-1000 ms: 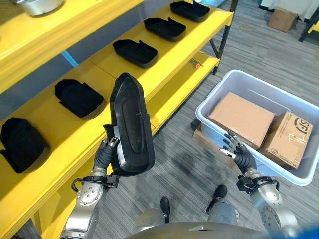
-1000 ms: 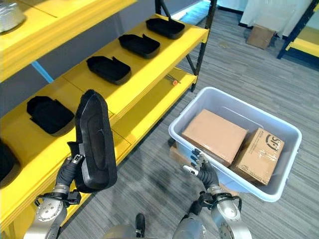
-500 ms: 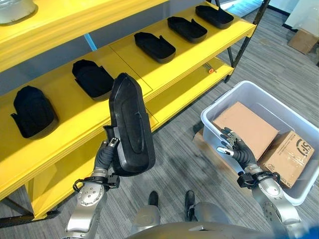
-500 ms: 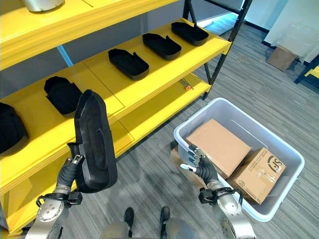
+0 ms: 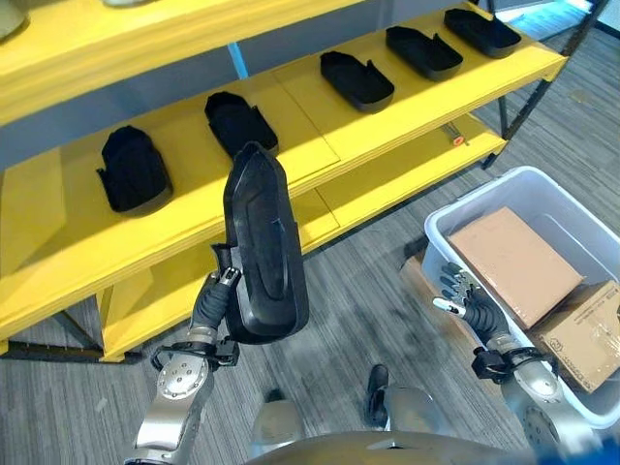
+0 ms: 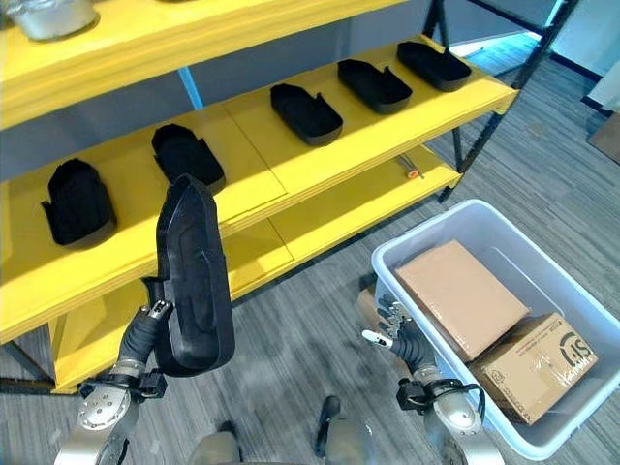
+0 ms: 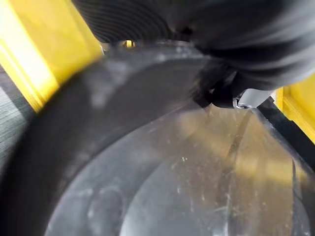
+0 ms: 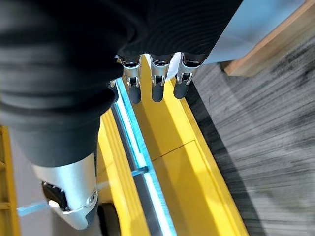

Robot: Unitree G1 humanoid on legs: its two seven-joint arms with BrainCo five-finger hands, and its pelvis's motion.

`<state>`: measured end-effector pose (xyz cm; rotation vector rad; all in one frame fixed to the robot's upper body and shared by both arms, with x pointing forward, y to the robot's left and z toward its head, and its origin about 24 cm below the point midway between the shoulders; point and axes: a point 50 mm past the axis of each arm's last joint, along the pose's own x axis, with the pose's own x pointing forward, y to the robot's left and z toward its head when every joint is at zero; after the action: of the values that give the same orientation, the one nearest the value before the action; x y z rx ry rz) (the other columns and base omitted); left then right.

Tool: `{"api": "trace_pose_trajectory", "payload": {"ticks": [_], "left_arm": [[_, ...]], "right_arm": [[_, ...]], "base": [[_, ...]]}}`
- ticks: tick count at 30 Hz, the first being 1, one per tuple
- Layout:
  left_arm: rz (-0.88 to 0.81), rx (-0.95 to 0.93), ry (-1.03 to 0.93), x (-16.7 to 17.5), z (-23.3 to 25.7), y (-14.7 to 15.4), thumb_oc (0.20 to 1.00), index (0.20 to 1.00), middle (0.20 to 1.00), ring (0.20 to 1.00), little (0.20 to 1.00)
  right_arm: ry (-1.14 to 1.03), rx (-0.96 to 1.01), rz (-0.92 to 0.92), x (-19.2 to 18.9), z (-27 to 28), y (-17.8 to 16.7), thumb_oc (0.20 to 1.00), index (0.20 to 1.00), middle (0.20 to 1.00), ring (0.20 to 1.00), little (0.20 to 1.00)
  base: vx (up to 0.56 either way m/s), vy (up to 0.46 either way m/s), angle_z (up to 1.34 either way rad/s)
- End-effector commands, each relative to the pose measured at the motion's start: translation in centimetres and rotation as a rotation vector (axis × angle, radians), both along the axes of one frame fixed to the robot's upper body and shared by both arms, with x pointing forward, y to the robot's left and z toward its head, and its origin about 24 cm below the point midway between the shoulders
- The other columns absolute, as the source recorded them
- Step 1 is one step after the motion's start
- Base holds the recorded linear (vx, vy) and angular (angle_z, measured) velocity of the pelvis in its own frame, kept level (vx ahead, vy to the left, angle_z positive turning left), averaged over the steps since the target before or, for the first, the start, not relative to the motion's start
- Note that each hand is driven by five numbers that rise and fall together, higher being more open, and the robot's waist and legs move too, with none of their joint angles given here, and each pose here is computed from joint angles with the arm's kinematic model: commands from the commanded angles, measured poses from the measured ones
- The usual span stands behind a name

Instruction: Move parts from the plastic box to the shelf.

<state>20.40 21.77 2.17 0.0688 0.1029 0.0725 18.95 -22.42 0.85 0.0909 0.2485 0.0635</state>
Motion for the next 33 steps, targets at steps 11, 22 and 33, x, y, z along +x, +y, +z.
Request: {"api": "trace_pose_trajectory", "payload": {"ticks": [11, 22, 33], "left_arm": [[0.008, 0.081, -0.175, 0.2, 4.1, 2.1, 0.200, 0.200, 0.200, 0.200, 0.200], [0.055, 0.138, -0.197, 0.1, 4.8, 3.4, 0.200, 0.200, 0.200, 0.200, 0.200], [0.033, 0.110, -0.165, -0.1, 3.9, 2.8, 0.200, 0.200, 0.200, 0.200, 0.200]], "right_arm": [[-0.079, 0.110, -0.004, 0.1, 1.0, 1.3, 1.000, 1.000, 1.000, 1.000, 1.000], [-0.107, 0.156, 0.047, 1.4, 1.1, 3.7, 1.000, 1.000, 1.000, 1.000, 1.000], [-0.063, 0.157, 0.105, 0.8, 0.4, 3.9, 1.000, 1.000, 1.000, 1.000, 1.000]], "base": [[0.02, 0.272, 0.46], [0.06, 0.300, 0.17], [0.08, 0.124, -0.25]]}}
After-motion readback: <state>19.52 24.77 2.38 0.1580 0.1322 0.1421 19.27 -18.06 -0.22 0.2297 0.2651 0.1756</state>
